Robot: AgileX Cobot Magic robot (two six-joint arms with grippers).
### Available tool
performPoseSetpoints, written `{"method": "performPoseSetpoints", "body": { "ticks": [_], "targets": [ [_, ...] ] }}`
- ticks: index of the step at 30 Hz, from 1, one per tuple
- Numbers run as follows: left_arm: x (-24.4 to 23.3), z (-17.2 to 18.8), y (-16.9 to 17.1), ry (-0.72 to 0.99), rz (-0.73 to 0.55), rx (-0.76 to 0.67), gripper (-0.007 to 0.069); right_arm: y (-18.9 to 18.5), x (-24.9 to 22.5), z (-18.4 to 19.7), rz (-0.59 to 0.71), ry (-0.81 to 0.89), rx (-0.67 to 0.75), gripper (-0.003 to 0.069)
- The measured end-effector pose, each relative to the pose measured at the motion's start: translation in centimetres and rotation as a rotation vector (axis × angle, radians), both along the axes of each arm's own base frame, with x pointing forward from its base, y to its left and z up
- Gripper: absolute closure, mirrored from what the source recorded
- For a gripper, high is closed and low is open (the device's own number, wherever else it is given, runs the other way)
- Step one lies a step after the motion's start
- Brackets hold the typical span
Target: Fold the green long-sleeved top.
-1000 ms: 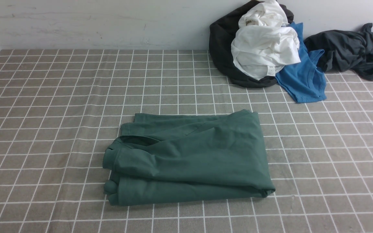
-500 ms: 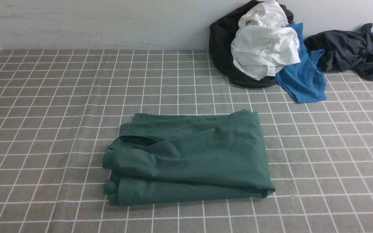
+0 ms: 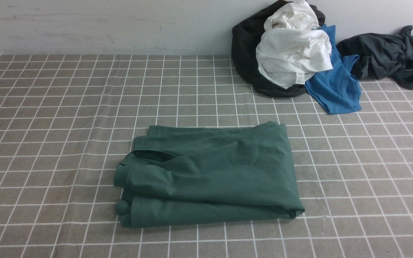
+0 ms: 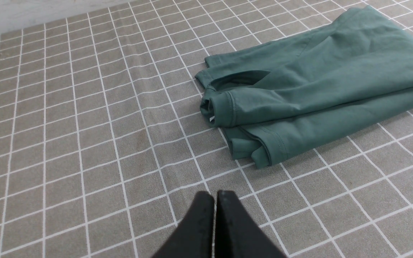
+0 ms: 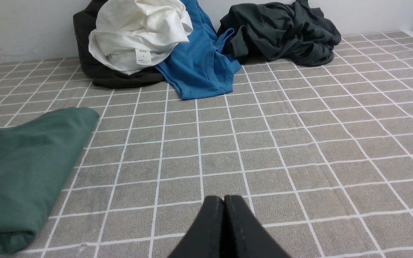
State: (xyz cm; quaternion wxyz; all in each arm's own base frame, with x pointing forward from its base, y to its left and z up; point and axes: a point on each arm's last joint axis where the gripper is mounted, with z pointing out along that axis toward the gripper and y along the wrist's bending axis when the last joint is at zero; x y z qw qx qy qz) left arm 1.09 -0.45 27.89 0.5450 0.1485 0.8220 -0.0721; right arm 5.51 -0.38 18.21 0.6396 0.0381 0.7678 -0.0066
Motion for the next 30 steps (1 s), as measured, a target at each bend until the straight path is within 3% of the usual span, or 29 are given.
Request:
{"method": "performPoseSetpoints", "body": {
  "ticks": [21,26,30],
  "targets": [
    [0.1,-0.1,0.0,-0.005,0.0,-0.002,0.0632,0.0,0.0,0.0,0.0,0.0,0.0,0.0673],
    [1.8,-1.0,-0.4,-0.141,0.024,-0.039,0.0632,0.0,0.0,0.0,0.0,0.0,0.0,0.0673],
    [3.8,-3.9,-0.5,-0.281,0.124,-0.062,0.0632,0.0,0.0,0.0,0.0,0.0,0.0,0.0673]
  ]
}}
